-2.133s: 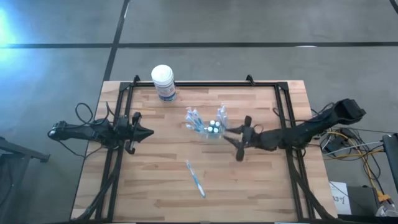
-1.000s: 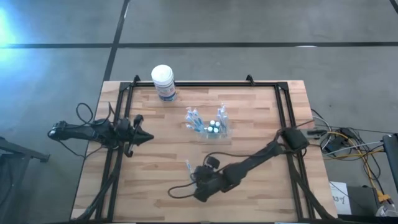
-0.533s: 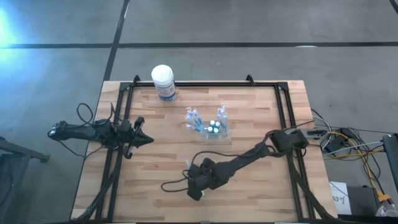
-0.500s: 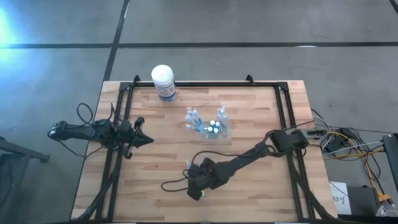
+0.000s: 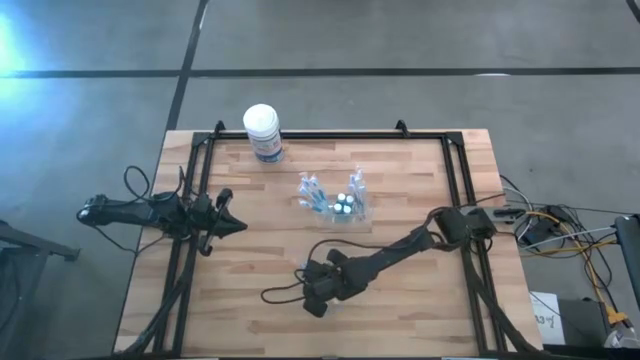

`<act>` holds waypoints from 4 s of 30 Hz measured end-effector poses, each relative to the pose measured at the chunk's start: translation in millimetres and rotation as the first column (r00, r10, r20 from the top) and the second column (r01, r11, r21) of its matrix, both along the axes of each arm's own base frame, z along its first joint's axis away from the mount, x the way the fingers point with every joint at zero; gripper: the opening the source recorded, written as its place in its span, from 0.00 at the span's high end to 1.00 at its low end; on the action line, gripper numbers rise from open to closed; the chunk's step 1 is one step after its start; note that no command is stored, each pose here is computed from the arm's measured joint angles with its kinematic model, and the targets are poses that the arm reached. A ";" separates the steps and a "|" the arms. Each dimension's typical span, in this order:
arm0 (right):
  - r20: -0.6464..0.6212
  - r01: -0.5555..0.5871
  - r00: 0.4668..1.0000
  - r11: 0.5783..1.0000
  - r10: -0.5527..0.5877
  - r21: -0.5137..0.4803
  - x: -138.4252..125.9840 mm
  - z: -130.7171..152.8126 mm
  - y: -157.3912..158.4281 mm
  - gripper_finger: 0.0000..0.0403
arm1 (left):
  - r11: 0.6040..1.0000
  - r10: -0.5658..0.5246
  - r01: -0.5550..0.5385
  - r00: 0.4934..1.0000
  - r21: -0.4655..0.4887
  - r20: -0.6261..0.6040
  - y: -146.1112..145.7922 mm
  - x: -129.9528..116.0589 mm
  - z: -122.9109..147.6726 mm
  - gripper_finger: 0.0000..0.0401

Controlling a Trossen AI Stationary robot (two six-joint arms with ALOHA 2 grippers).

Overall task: Pick & Place toothbrushing station
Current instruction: Put the blue toothbrush into the transparent organizer

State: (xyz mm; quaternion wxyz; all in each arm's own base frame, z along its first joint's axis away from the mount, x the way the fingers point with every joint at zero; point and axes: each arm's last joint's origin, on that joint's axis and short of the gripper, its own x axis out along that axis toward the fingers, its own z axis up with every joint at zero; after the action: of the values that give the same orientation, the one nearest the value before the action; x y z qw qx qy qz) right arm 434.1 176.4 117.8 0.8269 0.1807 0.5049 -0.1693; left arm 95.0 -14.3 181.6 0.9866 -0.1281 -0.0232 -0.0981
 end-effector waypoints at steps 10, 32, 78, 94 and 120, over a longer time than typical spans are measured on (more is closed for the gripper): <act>0.005 -0.083 0.997 0.995 0.083 -0.052 -5.2 13.0 4.5 0.95 | 0.999 -0.003 0.002 0.999 -0.039 -0.040 0.0 0.2 -3.1 0.96; 0.349 -0.131 0.896 0.912 0.276 -0.388 -101.1 122.7 52.7 0.98 | 0.984 -0.135 0.129 0.990 -0.127 -0.042 -4.6 1.7 -8.2 0.98; 0.793 -0.124 0.281 0.840 0.540 -0.528 -186.7 92.9 -43.8 0.98 | 0.944 -0.097 0.106 0.994 0.312 -0.043 -55.4 165.5 85.5 0.69; 0.821 -0.032 0.239 0.849 0.519 -0.527 -188.8 101.3 -45.8 0.98 | 0.912 -0.079 0.062 0.997 0.404 0.025 -78.3 244.7 115.8 0.32; 0.814 0.003 0.224 0.834 0.537 -0.551 -188.6 104.3 -48.4 0.98 | 0.931 0.027 -0.047 0.998 0.363 0.059 -79.5 261.9 118.9 0.72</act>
State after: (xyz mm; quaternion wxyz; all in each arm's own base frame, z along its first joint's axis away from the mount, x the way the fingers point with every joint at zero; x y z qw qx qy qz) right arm 245.5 128.0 222.0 0.9917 -0.0404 -0.1216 0.0144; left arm 356.9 -93.9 300.5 0.9940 0.0600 -0.0333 -0.0854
